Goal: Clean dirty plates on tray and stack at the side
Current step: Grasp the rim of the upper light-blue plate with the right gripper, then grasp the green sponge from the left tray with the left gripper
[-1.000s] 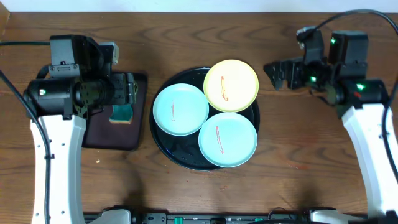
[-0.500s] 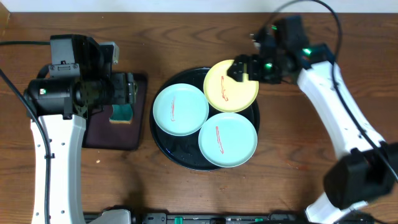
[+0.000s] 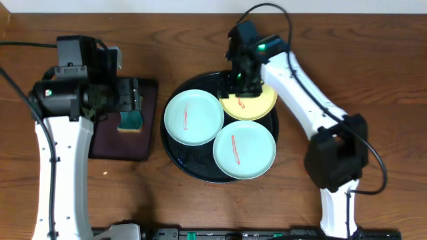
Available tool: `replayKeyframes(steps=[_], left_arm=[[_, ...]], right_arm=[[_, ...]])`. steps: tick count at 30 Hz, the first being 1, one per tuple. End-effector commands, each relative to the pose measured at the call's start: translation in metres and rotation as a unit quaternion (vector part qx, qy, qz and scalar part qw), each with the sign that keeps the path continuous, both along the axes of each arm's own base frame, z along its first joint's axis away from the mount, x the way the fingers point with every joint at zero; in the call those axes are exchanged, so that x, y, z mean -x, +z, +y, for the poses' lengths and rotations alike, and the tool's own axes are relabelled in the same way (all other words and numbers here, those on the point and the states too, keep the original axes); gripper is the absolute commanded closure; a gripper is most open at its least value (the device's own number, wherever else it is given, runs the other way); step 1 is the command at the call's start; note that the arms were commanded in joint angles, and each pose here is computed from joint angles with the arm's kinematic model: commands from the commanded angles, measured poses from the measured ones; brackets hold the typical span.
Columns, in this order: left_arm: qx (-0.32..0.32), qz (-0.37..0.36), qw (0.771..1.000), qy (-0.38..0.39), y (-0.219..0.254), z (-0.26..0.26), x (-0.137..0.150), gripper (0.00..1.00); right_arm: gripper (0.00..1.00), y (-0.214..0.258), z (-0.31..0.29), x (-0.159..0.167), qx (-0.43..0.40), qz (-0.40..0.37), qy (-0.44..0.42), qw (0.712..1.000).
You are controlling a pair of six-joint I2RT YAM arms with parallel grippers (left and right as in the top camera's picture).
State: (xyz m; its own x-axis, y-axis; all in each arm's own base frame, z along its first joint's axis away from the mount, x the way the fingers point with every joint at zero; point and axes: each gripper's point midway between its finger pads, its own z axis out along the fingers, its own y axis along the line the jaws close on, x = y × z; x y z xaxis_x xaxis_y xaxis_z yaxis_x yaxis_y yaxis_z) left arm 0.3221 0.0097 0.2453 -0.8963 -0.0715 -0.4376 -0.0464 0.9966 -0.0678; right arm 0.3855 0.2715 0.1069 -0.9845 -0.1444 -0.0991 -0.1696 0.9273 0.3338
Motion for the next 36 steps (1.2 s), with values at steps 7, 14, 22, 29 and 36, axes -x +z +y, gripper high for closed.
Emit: replayKeyframes(steps=[7,14,22,29,36], left_arm=[[-0.003,0.05,0.998,0.045,-0.028,0.022,-0.01,0.25],[-0.005,0.065,0.997,0.04,-0.038,0.026,-0.013,0.25],[-0.004,0.074,0.996,0.041,-0.043,0.026,-0.015,0.25],[-0.006,0.076,0.996,0.041,-0.044,0.027,-0.015,0.25],[-0.006,0.075,0.996,0.041,-0.045,0.027,-0.016,0.25]], right_arm=[[0.6,-0.037,0.024,0.015,0.052,0.004,0.019,0.998],[0.72,-0.075,0.021,0.027,0.102,0.037,-0.001,0.994],[0.69,-0.084,0.018,0.027,0.115,0.043,-0.005,0.992],[0.7,-0.094,0.015,0.027,0.128,0.045,-0.008,0.991],[0.82,-0.106,0.022,0.027,0.128,0.044,-0.002,0.991]])
